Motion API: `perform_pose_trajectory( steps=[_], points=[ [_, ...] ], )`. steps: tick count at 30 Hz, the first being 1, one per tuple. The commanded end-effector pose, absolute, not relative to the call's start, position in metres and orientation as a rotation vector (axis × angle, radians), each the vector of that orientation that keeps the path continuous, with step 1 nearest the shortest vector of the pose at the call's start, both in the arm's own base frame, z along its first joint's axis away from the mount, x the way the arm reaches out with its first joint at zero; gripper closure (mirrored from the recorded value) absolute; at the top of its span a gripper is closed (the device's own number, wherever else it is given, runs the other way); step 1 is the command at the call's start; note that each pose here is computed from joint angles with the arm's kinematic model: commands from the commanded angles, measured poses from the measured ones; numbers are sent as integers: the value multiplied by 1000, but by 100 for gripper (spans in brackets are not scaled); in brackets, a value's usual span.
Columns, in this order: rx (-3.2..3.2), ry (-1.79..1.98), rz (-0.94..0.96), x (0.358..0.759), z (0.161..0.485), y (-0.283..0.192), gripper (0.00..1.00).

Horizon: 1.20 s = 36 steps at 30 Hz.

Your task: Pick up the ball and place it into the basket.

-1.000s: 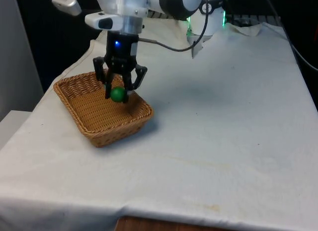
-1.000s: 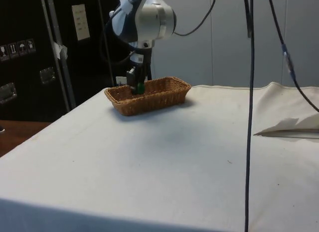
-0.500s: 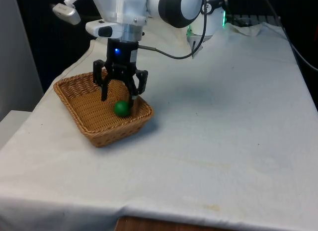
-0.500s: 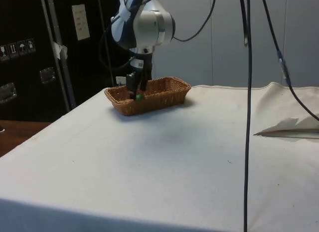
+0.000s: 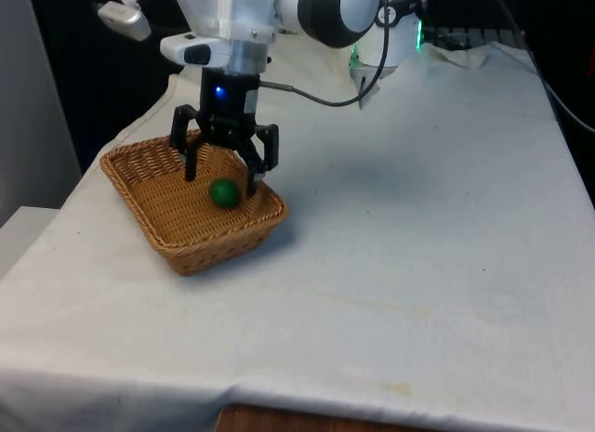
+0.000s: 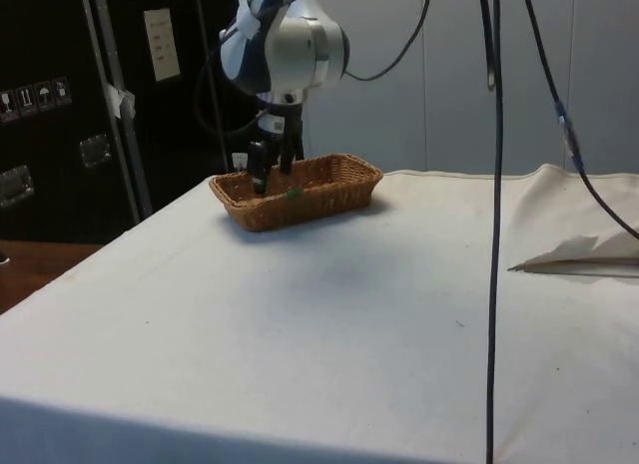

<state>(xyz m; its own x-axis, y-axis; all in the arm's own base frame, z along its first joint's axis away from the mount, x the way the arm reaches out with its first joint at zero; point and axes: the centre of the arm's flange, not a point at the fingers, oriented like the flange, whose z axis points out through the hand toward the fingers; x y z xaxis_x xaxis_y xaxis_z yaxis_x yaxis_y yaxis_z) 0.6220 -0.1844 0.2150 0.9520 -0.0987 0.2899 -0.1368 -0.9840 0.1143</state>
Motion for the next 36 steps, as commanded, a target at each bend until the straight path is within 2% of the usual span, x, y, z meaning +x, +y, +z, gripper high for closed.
perform_pose_trajectory(
  steps=[1, 26, 36],
  points=[
    [2975, -183, 437, 620, 225, -182, 0],
    [3020, -64, 493, 605, 309, -148, 0],
    [3043, -13, 516, 595, 329, -139, 0]
  ],
)
